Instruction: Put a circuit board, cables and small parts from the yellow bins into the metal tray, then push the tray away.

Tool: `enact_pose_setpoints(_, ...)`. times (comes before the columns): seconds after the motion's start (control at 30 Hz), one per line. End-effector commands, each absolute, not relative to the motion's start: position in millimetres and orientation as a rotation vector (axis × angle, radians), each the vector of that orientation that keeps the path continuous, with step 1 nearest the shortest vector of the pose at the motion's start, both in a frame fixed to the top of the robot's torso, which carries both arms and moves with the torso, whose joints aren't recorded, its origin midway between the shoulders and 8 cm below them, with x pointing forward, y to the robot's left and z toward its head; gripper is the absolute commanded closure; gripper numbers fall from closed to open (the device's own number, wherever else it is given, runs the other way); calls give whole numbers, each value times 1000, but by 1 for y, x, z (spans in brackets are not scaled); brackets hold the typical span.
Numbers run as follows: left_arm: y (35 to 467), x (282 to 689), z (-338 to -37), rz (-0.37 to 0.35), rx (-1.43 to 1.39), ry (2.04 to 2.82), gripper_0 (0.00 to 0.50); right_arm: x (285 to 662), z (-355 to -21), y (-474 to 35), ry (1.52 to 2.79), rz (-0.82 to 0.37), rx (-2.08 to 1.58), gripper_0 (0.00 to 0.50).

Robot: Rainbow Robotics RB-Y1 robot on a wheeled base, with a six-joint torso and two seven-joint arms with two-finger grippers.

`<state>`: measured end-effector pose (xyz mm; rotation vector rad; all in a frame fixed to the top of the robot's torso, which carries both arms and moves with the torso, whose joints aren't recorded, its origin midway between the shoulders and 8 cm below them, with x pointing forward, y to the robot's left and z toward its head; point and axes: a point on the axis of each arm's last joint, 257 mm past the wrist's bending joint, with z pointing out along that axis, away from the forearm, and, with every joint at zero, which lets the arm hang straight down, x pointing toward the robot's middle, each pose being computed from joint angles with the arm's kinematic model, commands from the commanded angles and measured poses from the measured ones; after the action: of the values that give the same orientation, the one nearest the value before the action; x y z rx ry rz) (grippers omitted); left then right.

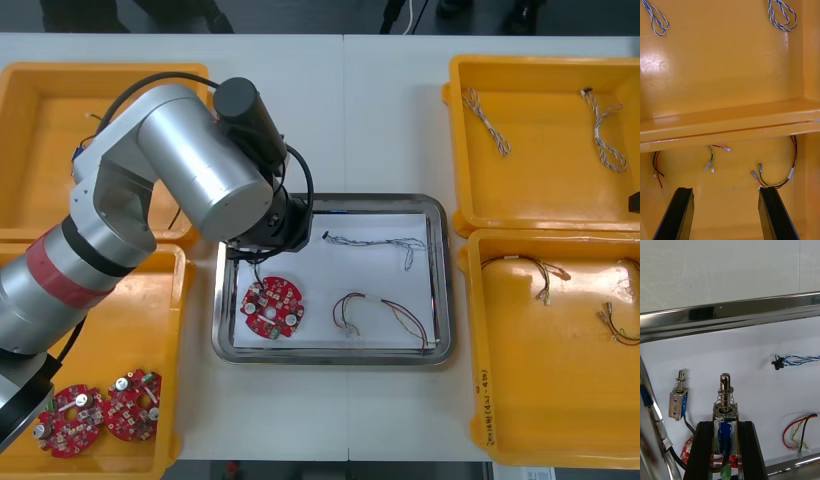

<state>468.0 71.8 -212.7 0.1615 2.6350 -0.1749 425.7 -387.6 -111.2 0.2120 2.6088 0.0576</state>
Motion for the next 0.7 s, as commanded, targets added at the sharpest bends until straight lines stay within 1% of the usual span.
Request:
enact_pose_setpoints(0.03,38,476,-206,-197,215,2593,500,420,-115,-395,2610,56,222,0)
enact_pose_setpoints(0.27,31,483,-229,-195,226,2592,500,419,-116,-392,2612,66,223,0)
enact_pose_setpoints(0.43,30,484,-236,-182,238,2590,497,418,-116,-391,2613,69,223,0)
enact_pose_setpoints(0.5,31,483,-236,-182,238,2592,480,418,-116,-391,2613,69,223,0)
enact_pose_setpoints(0.53,31,484,-236,-183,238,2592,436,418,-116,-391,2613,69,223,0)
enact_pose_setpoints(0.57,30,483,-236,-186,239,2593,308,418,-116,-391,2612,68,224,0)
enact_pose_setpoints(0.6,29,483,-236,-187,241,2592,137,418,-116,-391,2612,70,225,0)
enact_pose_setpoints(0.67,30,483,-236,-187,237,2594,0,418,-116,-391,2613,69,223,0)
enact_pose_setpoints(0.7,30,483,-236,-186,237,2592,0,418,-116,-391,2613,71,224,0)
